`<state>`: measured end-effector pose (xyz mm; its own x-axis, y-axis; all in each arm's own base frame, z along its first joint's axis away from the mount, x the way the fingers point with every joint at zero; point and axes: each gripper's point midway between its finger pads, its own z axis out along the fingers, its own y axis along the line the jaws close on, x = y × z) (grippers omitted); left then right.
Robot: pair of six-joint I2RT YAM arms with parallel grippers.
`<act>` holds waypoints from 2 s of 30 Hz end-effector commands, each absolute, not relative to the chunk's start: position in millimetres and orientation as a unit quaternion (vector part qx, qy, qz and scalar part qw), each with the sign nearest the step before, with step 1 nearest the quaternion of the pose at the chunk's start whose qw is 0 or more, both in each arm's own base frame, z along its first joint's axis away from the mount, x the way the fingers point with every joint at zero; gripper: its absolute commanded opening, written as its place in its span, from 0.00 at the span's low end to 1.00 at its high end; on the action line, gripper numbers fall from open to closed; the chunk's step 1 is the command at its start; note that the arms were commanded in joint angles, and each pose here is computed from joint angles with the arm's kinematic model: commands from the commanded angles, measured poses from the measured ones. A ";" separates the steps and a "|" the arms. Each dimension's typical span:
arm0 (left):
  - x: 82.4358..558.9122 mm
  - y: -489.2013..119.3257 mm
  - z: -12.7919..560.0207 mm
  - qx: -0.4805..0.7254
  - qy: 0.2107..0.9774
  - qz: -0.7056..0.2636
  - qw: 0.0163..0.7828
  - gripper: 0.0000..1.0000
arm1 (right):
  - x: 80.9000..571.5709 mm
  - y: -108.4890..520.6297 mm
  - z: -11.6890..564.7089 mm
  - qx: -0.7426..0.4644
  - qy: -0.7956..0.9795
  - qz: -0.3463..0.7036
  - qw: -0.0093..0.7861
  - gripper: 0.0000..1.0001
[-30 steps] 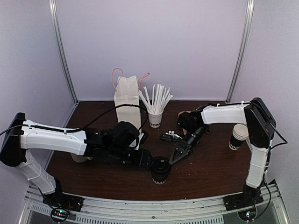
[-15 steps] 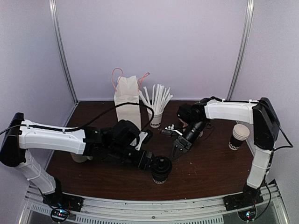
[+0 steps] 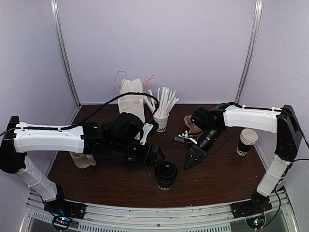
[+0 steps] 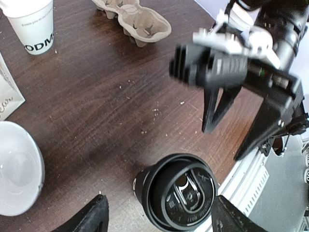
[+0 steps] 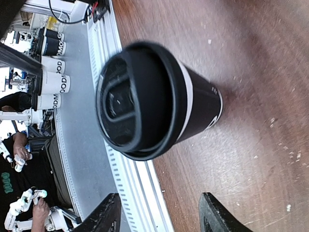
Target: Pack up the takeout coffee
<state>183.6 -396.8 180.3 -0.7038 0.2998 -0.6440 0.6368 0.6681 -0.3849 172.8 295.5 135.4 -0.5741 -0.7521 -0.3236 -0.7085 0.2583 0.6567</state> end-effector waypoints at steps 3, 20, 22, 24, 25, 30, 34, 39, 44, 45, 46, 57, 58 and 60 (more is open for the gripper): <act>196.2 -408.6 177.2 0.278 0.871 -0.295 0.279 0.71 | 158.0 304.6 118.1 0.493 -0.775 -0.394 0.036 0.59; 180.2 -396.1 155.9 0.257 0.886 -0.311 0.230 0.56 | 215.1 328.0 109.8 0.459 -0.801 -0.381 0.045 0.40; 180.8 -391.2 155.0 0.248 0.890 -0.306 0.230 0.56 | 225.9 327.3 108.3 0.451 -0.809 -0.376 0.036 0.40; 181.4 -386.7 156.2 0.242 0.892 -0.302 0.234 0.57 | 232.9 327.6 108.4 0.451 -0.812 -0.370 0.027 0.40; 182.4 -384.9 158.6 0.238 0.892 -0.301 0.238 0.57 | 234.4 328.1 108.7 0.452 -0.812 -0.369 0.025 0.40; 183.9 -384.2 183.5 0.237 0.876 -0.324 0.268 0.65 | 232.8 325.1 118.6 0.458 -0.810 -0.367 0.016 0.41; 193.3 -371.0 192.9 0.209 0.880 -0.307 0.296 0.66 | 226.6 314.4 128.6 0.459 -0.810 -0.364 0.007 0.42; 197.2 -344.1 174.8 0.145 0.906 -0.272 0.289 0.58 | 211.0 307.1 134.1 0.453 -0.806 -0.381 0.010 0.43; 189.7 -341.9 159.4 0.109 0.913 -0.293 0.261 0.52 | 200.6 315.1 130.5 0.423 -0.798 -0.427 0.034 0.38; 188.0 -344.3 156.4 0.106 0.913 -0.300 0.254 0.51 | 200.2 316.6 127.9 0.418 -0.799 -0.430 0.042 0.36; 186.4 -347.7 155.0 0.104 0.912 -0.309 0.248 0.49 | 200.2 318.7 126.1 0.415 -0.798 -0.435 0.048 0.35; 192.0 -359.4 148.6 0.085 0.904 -0.338 0.249 0.43 | 191.2 331.4 125.7 0.406 -0.778 -0.472 0.081 0.37; 193.6 -359.8 148.3 0.082 0.903 -0.338 0.251 0.43 | 190.9 332.0 125.6 0.406 -0.777 -0.474 0.082 0.37; 194.9 -361.1 145.2 0.079 0.904 -0.337 0.251 0.42 | 191.8 333.2 125.4 0.404 -0.777 -0.476 0.082 0.38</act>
